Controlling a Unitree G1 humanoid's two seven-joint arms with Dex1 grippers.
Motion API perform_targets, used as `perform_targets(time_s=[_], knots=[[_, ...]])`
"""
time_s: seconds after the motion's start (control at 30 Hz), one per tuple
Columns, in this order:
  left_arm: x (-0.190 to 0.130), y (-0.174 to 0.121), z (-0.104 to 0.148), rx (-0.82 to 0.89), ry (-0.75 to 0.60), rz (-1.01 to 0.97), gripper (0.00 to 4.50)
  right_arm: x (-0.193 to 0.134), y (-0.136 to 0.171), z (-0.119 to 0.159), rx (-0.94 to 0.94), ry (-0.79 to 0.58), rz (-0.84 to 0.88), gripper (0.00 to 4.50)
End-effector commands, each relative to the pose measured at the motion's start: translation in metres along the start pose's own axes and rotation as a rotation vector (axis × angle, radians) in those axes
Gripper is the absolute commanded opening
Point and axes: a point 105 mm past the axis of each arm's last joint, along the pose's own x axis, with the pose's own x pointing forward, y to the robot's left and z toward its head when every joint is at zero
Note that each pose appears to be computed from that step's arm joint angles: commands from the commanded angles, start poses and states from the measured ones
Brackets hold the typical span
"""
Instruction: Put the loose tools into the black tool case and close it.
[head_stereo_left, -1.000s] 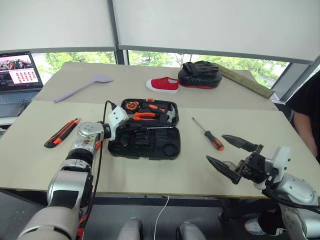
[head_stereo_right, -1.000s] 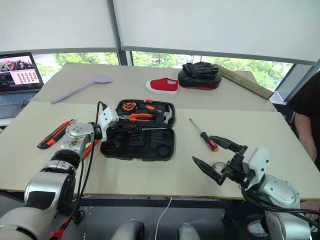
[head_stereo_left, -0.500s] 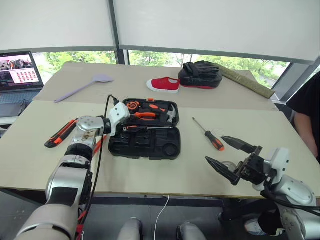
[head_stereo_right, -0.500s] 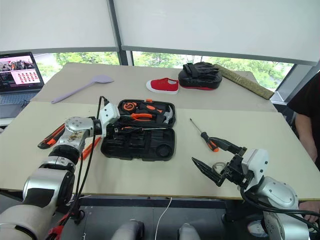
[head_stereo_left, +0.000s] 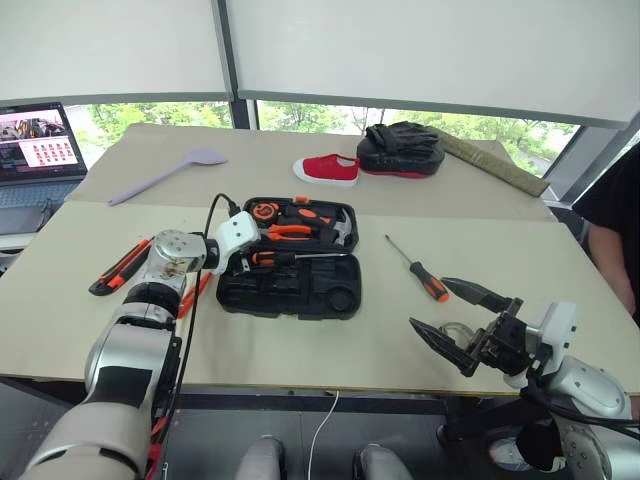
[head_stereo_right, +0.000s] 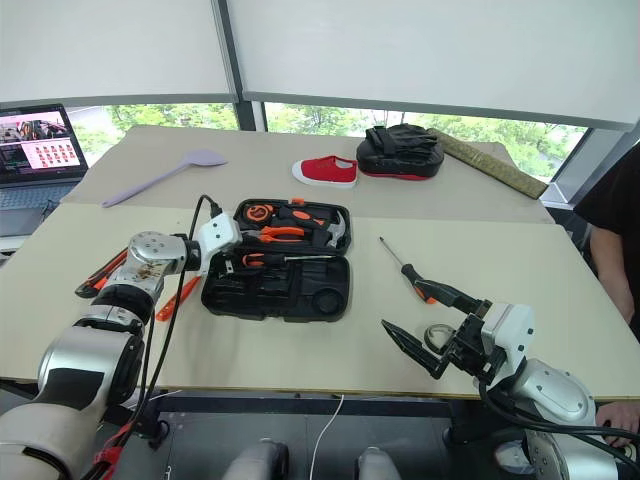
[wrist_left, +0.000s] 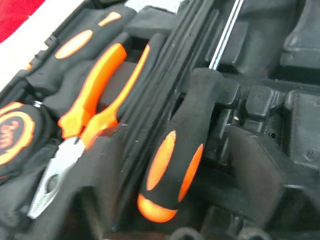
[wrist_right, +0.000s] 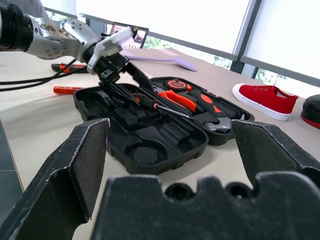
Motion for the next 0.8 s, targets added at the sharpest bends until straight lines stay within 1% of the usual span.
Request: perform_targets(time_s=[0.03,0.1,0.13,0.23,0.37,0.43,0.53,0.63,0.8], knots=[[-0.002,0.005,0.001,0.0,0.028,0.008,1.39,0.0,-0.001,0.01,-0.039,-0.019,-0.01,4.5],[-0.002,0.004,-0.002,-0.006,0.037,0.003,0.84,-0.001,-0.001,0.01,-0.038,-0.019,-0.012,4.5],[-0.002,0.003,-0.002,-0.011,0.037,-0.003,0.77,-0.001,-0.001,0.01,-0.038,-0.019,-0.013,4.5],[-0.007,0.004,-0.001,-0.02,0.008,-0.006,0.76,0.0,0.0,0.01,-0.035,-0.021,-0.011,4.5],[-0.022,0.012,0.004,0.029,-0.024,0.008,0.74,0.001,0.0,0.009,-0.035,-0.022,-0.01,4.5],[-0.031,0.015,0.004,0.078,-0.004,0.007,0.74,0.001,0.0,0.009,-0.033,-0.021,-0.01,4.5],[-0.04,0.015,0.006,0.213,0.041,-0.029,0.74,0.001,0.0,0.007,-0.028,-0.018,-0.007,4.5],[-0.038,0.011,0.008,0.315,0.066,-0.077,0.74,0.002,0.001,0.007,-0.025,-0.019,-0.002,4.5],[-0.029,0.004,0.006,0.426,0.122,-0.122,0.74,0.003,0.001,0.006,-0.023,-0.02,0.008,4.5]])
